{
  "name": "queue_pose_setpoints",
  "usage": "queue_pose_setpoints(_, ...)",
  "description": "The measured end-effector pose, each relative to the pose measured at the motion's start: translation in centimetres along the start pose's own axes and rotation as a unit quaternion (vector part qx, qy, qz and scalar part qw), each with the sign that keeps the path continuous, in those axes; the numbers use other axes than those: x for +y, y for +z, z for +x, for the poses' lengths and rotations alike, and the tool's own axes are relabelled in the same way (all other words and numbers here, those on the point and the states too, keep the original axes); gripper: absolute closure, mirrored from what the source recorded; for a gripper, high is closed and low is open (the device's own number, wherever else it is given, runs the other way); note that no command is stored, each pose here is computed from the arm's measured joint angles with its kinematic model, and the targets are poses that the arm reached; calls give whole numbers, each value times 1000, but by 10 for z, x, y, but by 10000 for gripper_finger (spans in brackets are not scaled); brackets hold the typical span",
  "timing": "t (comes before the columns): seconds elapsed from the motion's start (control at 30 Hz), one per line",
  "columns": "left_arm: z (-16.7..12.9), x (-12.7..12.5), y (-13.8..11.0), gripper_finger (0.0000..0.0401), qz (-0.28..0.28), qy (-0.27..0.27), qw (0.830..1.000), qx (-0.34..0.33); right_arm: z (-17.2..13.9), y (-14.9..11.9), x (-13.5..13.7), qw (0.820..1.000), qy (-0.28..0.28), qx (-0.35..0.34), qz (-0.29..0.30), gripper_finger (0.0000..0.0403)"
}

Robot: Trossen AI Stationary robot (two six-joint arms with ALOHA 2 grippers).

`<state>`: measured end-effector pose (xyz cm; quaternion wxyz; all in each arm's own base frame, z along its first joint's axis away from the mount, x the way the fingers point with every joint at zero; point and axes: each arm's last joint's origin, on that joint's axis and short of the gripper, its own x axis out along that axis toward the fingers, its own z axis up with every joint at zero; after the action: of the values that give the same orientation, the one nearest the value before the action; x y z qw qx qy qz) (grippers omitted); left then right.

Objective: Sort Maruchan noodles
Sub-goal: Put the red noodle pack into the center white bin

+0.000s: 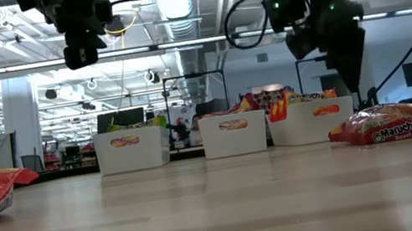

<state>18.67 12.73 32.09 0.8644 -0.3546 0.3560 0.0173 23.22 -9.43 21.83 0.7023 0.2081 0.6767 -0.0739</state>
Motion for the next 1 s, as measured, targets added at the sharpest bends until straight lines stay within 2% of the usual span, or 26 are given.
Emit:
queue_pose_setpoints(0.37,0,2,0,305,-8,27,1000,-4,22,5,-22,997,13,72,20,188)
queue_pose_setpoints(0.6,0,3,0,305,-8,52,999,-8,41,-8,-24,994,17,108,20,188)
queue_pose_setpoints(0.9,0,3,3,306,-4,58,998,-18,54,-13,-26,994,18,102,21,190)
queue_pose_setpoints(1.0,0,3,4,306,-8,58,998,-25,55,-13,-26,994,18,101,28,202)
